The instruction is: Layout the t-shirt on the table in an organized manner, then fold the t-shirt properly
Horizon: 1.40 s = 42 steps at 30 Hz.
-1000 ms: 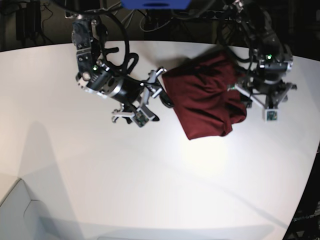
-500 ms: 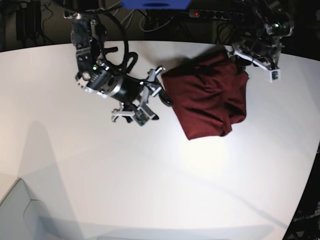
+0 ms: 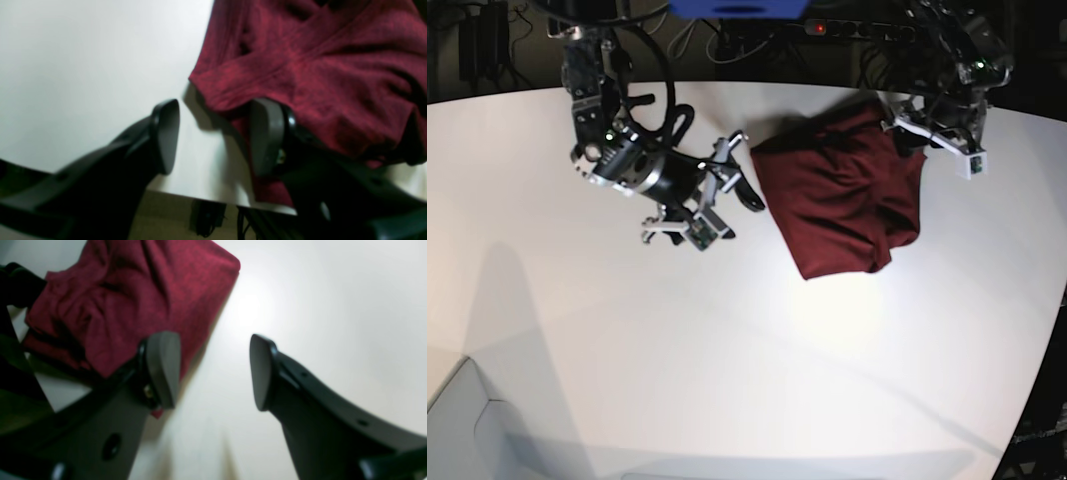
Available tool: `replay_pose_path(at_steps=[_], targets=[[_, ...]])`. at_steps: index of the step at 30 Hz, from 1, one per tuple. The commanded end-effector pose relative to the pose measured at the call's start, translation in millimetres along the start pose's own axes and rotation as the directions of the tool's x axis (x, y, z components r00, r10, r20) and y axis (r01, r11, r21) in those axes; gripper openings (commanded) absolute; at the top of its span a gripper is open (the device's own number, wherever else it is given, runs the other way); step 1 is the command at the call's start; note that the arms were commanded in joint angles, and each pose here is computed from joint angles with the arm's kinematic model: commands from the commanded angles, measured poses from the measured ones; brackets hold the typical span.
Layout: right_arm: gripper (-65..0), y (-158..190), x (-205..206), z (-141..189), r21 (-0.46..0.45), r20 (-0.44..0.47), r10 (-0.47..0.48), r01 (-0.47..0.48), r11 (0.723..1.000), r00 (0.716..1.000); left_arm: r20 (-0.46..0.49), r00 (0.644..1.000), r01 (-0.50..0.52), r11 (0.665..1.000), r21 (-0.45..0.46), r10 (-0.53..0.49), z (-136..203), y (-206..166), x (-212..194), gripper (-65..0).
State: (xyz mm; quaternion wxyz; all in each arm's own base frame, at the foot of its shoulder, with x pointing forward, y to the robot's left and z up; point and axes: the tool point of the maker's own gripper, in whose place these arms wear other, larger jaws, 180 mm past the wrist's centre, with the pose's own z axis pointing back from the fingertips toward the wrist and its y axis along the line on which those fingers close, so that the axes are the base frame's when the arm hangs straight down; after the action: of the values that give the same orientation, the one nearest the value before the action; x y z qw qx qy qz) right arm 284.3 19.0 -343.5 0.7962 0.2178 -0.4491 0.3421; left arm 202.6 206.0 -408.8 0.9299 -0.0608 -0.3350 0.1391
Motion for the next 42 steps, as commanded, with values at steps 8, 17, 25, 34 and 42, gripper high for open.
replay_pose_path(at_steps=[8, 17, 25, 34, 42], targets=[[-31.0, 0.0, 16.2, 1.4, 0.006, 0.060, 0.004, -0.004, 1.000, 0.998, 0.007, 1.000, -0.027, 0.999, -0.032, 0.027, -14.1, -6.0, 4.9, -32.1], [-31.0, -3.3, 14.2, 2.6, 0.003, 0.051, 0.015, -0.015, 1.000, 0.999, 0.005, 0.998, -0.055, 0.997, -0.062, 0.055, -15.8, -10.3, 1.8, -56.9], [-31.0, -3.8, 14.2, 2.8, 0.002, 0.051, 0.015, -0.015, 1.000, 0.999, 0.053, 0.992, -0.108, 0.984, -0.145, 0.117, 3.6, -22.4, 7.0, -64.9], [-31.0, -1.5, 13.3, 2.4, 0.007, 0.049, 0.014, -0.015, 1.000, 0.999, 0.099, 0.985, -0.124, 0.974, -0.192, 0.145, 33.1, -29.1, 10.5, -64.9], [-31.0, -1.2, 13.7, 2.2, 0.007, 0.050, 0.013, -0.014, 1.000, 0.999, 0.046, 0.973, -0.208, 0.946, -0.247, 0.226, 45.8, -32.8, -15.3, -64.9]])
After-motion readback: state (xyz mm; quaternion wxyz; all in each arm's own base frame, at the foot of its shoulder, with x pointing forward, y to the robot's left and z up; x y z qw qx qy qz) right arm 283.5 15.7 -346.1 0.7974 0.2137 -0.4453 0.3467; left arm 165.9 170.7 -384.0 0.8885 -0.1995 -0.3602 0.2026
